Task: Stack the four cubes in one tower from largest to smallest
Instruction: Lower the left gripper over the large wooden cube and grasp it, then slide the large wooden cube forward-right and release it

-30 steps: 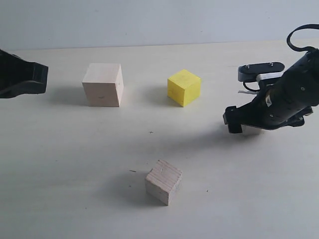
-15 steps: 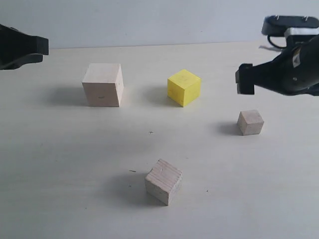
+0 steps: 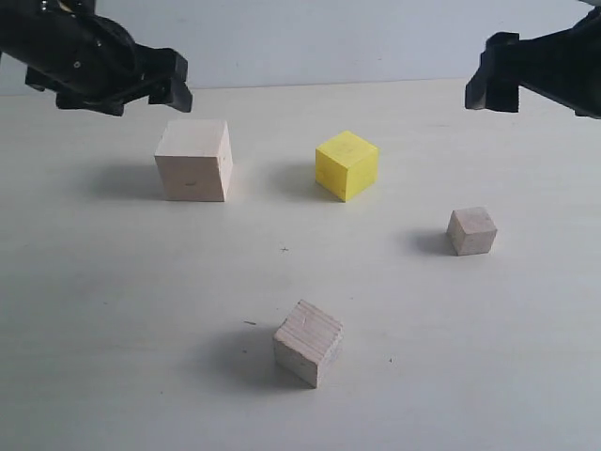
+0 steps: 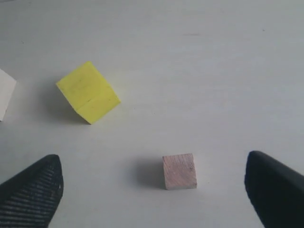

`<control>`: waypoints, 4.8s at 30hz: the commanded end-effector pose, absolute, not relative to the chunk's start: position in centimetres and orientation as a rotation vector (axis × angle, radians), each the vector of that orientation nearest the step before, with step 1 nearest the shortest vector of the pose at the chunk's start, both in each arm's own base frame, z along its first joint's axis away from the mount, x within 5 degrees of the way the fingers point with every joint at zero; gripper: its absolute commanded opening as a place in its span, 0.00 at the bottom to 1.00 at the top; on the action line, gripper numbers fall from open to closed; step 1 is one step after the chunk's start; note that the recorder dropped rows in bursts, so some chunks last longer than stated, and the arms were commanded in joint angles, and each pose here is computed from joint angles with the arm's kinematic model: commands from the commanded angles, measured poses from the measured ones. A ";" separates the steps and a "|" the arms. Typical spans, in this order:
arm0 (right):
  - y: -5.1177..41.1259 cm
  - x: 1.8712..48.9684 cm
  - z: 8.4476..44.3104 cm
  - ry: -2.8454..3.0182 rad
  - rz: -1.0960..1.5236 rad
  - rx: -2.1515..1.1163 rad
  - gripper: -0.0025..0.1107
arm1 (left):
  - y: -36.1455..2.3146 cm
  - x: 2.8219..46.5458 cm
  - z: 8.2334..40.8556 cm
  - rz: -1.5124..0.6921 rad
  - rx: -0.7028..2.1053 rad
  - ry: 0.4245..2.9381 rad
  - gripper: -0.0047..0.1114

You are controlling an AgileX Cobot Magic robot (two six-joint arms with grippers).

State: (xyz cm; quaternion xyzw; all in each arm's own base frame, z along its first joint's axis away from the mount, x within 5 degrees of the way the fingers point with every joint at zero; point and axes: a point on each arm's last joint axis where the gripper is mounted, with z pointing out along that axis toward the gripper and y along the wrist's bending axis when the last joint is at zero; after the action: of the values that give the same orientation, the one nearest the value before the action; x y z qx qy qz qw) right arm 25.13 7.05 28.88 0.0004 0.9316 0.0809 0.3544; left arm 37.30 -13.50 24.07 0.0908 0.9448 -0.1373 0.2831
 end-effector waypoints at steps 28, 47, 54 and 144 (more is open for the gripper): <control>6.6 24.2 29.0 2.486 0.154 -0.055 0.88 | -16.4 45.2 20.8 -0.258 0.219 2.849 0.72; 6.6 24.3 29.1 2.469 0.159 -0.056 0.88 | -18.0 45.6 18.7 -0.234 0.282 2.824 0.93; 6.6 24.2 29.0 2.480 0.159 -0.054 0.88 | -18.4 45.7 16.6 -0.154 0.282 2.857 0.92; 6.7 24.1 28.9 2.494 0.166 -0.072 0.88 | -25.8 33.6 16.6 -0.223 0.011 2.877 0.88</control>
State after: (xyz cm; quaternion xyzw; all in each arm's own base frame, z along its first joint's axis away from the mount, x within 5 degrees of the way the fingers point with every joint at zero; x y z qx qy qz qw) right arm 24.05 6.80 28.55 -0.0260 0.9496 0.0623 0.3061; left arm 33.65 -25.45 16.35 0.0053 0.9896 -0.0681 0.1263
